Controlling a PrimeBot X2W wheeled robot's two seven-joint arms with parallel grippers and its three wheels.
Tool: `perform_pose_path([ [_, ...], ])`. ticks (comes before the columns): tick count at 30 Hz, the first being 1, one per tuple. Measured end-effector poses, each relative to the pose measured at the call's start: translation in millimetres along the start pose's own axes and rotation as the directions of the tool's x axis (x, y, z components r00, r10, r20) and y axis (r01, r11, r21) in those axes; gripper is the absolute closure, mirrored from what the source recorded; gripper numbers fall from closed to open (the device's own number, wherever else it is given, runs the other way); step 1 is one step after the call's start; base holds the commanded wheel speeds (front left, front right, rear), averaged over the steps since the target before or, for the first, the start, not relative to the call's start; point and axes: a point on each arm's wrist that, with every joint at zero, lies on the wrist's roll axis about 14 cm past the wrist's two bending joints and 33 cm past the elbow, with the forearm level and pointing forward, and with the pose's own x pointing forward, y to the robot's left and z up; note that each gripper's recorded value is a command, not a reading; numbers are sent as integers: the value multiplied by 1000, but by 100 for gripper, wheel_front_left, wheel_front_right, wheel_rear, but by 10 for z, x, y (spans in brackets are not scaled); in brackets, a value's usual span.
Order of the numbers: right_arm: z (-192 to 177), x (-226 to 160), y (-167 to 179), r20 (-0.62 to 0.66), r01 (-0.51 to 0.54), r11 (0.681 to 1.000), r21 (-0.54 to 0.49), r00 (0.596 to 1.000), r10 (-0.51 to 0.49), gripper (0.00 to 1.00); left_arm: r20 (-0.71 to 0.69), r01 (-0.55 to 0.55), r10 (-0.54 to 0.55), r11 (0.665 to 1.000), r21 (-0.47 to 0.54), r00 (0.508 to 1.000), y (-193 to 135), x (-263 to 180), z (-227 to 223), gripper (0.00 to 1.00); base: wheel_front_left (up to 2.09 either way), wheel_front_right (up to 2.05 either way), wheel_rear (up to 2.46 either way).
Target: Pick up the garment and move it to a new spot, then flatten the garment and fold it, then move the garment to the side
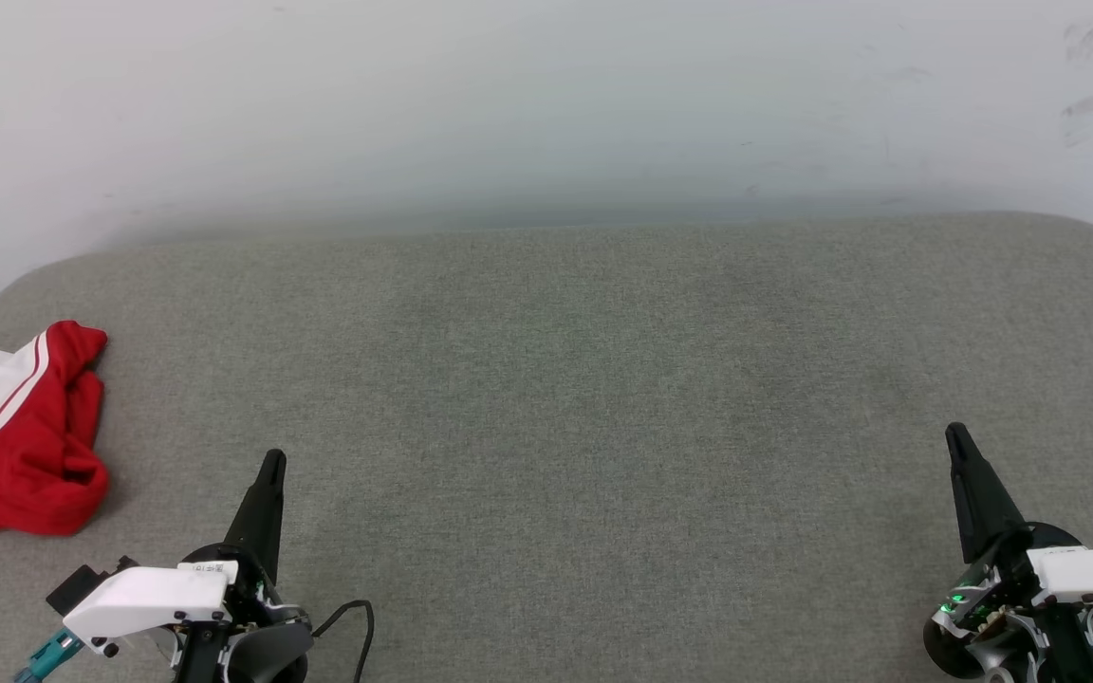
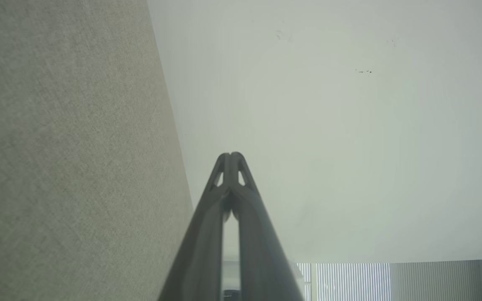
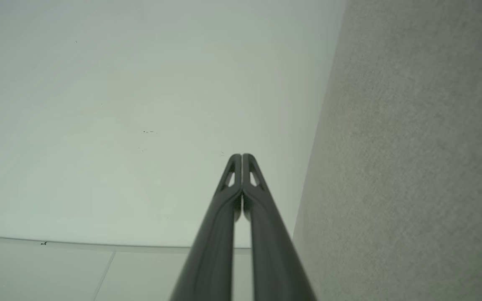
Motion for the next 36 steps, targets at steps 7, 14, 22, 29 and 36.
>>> perform_pose_path([
  [7, 0, 0, 0, 0, 0, 1000, 0, 1000, 0, 100, 0, 0, 0, 1000, 0, 1000, 0, 0, 0, 100, 0, 0, 0],
  [14, 0, 0, 0, 0, 0, 1000, 0, 1000, 0, 100, 0, 0, 0, 1000, 0, 1000, 0, 0, 0, 100, 0, 0, 0],
  [22, 0, 0, 0, 0, 0, 1000, 0, 1000, 0, 100, 0, 0, 0, 1000, 0, 1000, 0, 0, 0, 100, 0, 0, 0],
  [29, 0, 0, 0, 0, 0, 1000, 0, 1000, 0, 100, 0, 0, 0, 1000, 0, 1000, 0, 0, 0, 100, 0, 0, 0],
  [36, -1, 0, 0, 0, 0, 1000, 0, 1000, 0, 100, 0, 0, 0, 1000, 0, 1000, 0, 0, -1, 100, 0, 0, 0],
])
